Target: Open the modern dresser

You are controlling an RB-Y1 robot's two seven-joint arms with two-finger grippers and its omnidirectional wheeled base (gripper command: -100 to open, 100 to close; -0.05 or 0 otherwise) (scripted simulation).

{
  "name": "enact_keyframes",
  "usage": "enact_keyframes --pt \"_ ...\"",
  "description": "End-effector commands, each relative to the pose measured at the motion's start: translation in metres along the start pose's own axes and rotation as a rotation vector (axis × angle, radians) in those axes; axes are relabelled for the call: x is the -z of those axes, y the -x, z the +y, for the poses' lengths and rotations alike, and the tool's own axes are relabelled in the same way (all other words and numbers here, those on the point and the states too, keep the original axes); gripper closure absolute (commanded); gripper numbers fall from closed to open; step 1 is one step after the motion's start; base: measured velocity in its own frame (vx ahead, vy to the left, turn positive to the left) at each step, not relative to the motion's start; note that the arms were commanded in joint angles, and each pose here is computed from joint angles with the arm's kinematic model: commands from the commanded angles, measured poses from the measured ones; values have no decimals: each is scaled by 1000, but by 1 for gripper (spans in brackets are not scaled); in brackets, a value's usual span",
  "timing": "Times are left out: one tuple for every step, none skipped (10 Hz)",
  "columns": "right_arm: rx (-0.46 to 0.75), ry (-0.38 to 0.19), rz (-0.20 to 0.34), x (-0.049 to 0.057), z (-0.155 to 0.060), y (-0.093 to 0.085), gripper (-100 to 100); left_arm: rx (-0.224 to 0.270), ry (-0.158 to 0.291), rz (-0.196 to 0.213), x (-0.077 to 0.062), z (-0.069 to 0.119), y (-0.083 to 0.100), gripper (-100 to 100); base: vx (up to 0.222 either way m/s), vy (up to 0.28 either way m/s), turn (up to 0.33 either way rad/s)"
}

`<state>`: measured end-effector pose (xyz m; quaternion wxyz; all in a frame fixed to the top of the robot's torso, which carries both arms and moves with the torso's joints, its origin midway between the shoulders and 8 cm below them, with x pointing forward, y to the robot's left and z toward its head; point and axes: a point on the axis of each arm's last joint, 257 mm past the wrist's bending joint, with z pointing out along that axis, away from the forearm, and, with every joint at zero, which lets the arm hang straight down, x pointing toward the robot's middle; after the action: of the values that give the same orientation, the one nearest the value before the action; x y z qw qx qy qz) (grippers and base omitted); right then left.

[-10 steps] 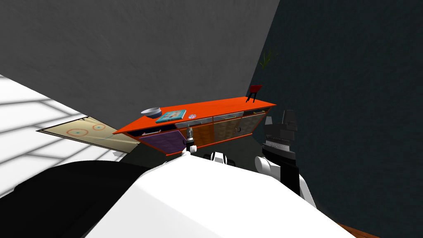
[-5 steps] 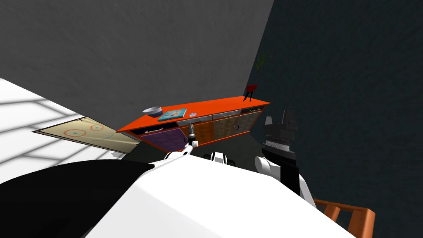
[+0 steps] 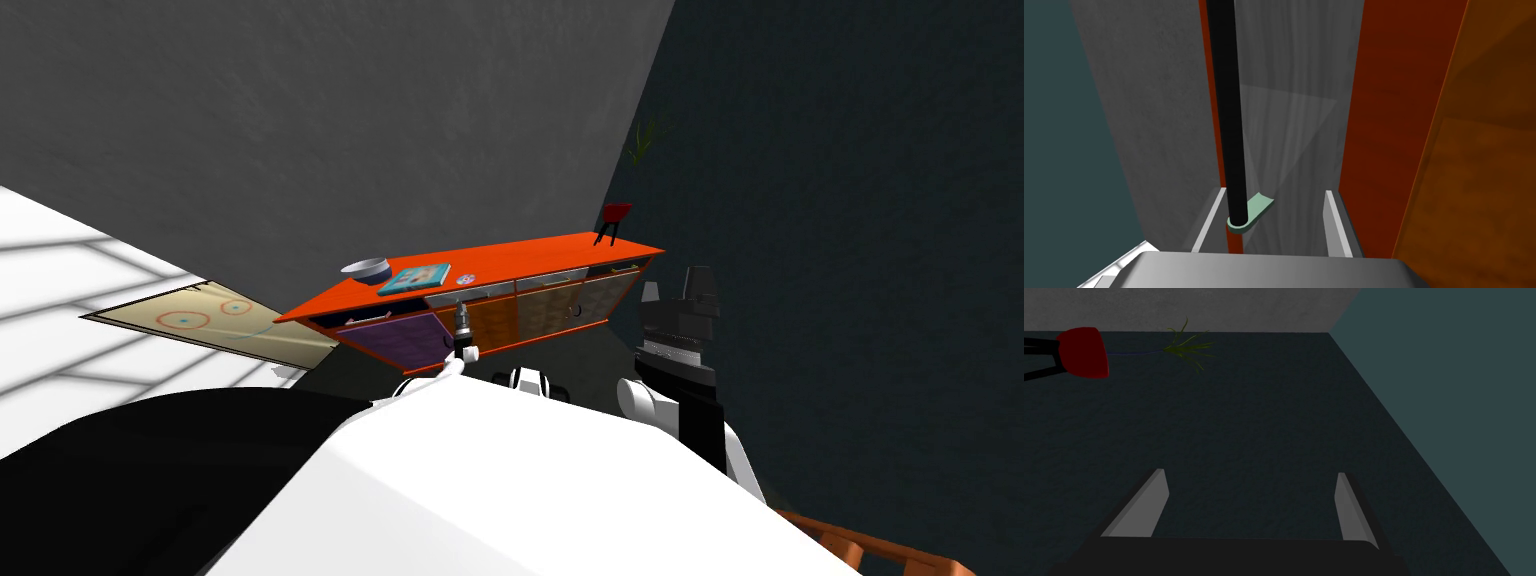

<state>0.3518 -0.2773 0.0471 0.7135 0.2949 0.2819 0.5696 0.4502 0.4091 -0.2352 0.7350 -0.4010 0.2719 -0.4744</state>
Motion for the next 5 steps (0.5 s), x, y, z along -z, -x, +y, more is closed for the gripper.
enact_keyframes --pt "0 0 0 0 0 0 0 16 -18 17 20 -10 3 100 117 -2 89" --pt "0 0 0 0 0 0 0 9 -16 15 26 -11 8 100 106 -7 42" --pt "0 0 0 0 0 0 0 6 -16 14 28 -12 11 100 44 -8 -3" --pt "0 0 0 0 0 0 0 24 -15 28 38 -14 7 100 70 -6 76" --pt "0 0 0 0 0 0 0 16 -20 26 44 -18 14 100 79 -4 45"
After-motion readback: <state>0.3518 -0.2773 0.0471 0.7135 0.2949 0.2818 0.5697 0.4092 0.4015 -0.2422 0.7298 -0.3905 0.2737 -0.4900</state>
